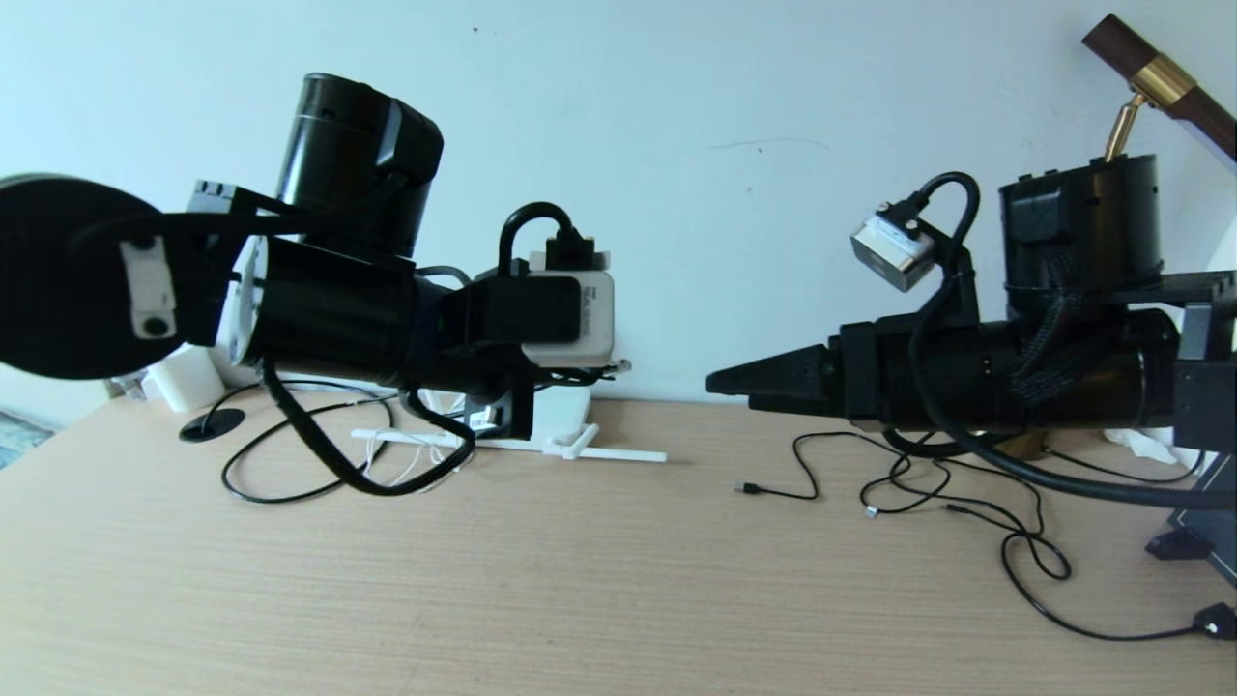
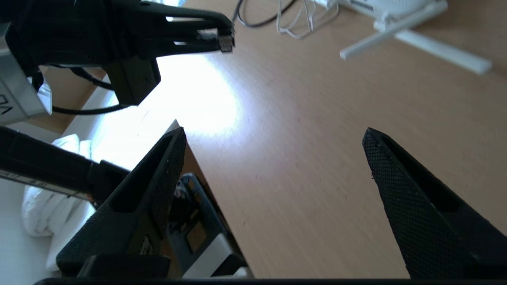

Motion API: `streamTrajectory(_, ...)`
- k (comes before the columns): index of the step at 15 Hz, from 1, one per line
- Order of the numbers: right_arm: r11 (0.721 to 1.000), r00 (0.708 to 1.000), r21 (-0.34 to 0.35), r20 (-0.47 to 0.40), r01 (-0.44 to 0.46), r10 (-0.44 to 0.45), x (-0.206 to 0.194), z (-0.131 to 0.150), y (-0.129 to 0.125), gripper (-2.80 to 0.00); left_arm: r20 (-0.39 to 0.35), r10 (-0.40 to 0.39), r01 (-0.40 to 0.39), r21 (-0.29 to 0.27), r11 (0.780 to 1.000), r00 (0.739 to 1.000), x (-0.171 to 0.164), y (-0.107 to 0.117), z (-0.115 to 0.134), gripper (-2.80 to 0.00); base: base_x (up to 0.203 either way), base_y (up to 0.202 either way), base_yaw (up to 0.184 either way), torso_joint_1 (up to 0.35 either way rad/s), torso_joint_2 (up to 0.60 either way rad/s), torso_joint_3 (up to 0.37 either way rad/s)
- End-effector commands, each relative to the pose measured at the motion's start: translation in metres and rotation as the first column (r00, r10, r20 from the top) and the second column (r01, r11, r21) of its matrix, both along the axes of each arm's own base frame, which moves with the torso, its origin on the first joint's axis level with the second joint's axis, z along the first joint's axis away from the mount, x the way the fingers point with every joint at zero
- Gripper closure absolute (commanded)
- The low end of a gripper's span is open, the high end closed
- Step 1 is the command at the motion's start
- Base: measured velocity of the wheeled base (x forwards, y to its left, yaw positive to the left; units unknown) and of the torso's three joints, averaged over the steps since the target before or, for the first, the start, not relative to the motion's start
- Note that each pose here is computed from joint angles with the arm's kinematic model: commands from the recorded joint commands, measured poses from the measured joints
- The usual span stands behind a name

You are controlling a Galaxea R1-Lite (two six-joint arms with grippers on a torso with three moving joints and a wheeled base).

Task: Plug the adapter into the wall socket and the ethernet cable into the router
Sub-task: Hand it to the other hand

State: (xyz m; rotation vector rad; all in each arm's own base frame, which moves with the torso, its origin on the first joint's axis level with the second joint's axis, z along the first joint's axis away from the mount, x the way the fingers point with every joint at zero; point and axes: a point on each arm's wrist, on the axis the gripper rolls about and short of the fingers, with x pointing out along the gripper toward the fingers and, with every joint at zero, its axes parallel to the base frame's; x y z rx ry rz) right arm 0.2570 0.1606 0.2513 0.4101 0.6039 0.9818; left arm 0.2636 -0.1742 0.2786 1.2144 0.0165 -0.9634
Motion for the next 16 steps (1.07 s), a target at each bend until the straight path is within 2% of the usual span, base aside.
streamTrajectory(1,1.0,1.0,0.005,0.009,-0.024,0.024,0.011,-0.011,0.017,-2.8,0.013,-0.005,0.005,-0.003,1.0,1.0,0.004,-0.003,0.003,0.0,0.0,0.0,0.0,0.0,0.0,0.0)
streamTrajectory(5,0.999,0.999,0.018,0.024,-0.042,0.041,0.011,-0.011,0.022,-2.8,0.014,-0.014,0.014,-0.006,1.0,1.0,0.004,-0.006,0.002,0.0,0.0,0.0,0.0,0.0,0.0,0.0)
streamTrajectory(8,0.998,0.998,0.055,0.058,-0.038,0.035,0.013,-0.008,0.024,-2.8,0.029,-0.017,0.017,-0.019,1.0,0.999,0.006,-0.009,0.001,0.0,0.0,0.0,0.0,0.0,0.0,0.0)
streamTrajectory(11,0.996,0.999,0.087,0.025,-0.033,0.031,0.015,-0.006,0.027,-2.8,0.024,-0.021,0.021,-0.018,1.0,0.999,0.005,-0.008,0.0,0.0,0.0,0.0,0.0,0.0,0.0,0.0)
streamTrajectory(16,0.994,0.999,0.107,0.032,-0.027,0.024,0.02,-0.009,0.031,-2.8,0.023,-0.054,0.054,-0.017,0.998,0.998,-0.003,-0.015,-0.001,0.0,0.0,0.0,0.0,0.0,0.0,0.0)
